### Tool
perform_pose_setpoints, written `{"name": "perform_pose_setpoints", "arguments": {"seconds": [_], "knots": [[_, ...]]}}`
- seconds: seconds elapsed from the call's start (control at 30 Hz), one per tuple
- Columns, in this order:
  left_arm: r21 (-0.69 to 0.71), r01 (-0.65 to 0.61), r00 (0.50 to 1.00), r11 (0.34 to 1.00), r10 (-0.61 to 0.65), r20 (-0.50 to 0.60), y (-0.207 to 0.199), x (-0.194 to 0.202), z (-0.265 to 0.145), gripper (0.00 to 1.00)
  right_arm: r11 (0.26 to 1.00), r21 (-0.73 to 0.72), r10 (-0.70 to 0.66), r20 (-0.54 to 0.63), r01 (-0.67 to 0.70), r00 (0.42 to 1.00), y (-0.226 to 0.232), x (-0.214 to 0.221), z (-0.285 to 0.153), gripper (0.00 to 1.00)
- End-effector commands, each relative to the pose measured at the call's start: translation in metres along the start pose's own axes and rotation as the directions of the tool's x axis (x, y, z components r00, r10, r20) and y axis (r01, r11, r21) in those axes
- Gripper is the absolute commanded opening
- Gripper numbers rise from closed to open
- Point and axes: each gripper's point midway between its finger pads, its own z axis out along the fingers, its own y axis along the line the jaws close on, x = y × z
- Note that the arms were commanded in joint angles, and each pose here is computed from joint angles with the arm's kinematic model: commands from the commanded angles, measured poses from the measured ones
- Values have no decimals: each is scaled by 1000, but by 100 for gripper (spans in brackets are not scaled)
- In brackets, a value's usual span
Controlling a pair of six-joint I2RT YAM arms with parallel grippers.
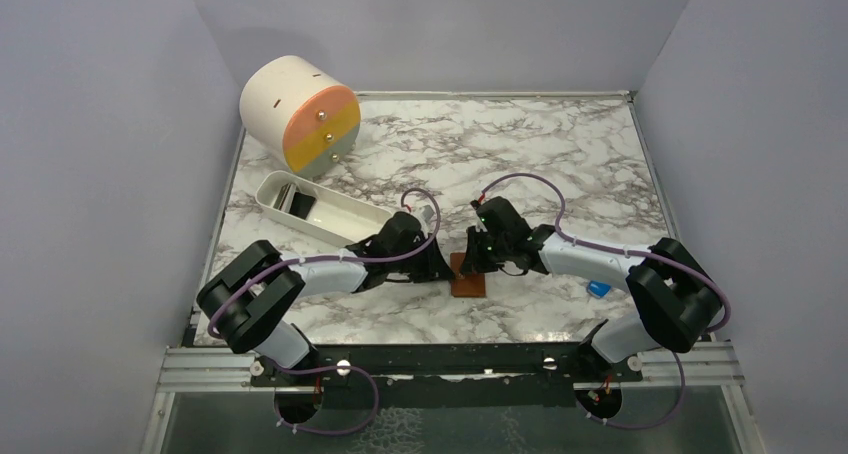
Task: Put the credit cards into the card holder
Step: Close the card holder at the center of the board.
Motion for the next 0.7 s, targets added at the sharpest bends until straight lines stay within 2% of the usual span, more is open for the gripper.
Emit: {"name": "perform_pose_setpoints", "arguments": {"seconds": [0.0,0.3,0.67], "knots": [[113,-46,999,993,45,4,-33,-4,-3,18,1000,5,-16,41,16,999,6,-14,-4,1],[30,-45,999,999,46,-14,-7,12,15,12,1000,8,-20,44,20,999,7,-17,-6,1],[-19,-44,999,999,43,-23,10,19,19,11,998,60,-38,58,34,998,-1,-22,-9,1]]}}
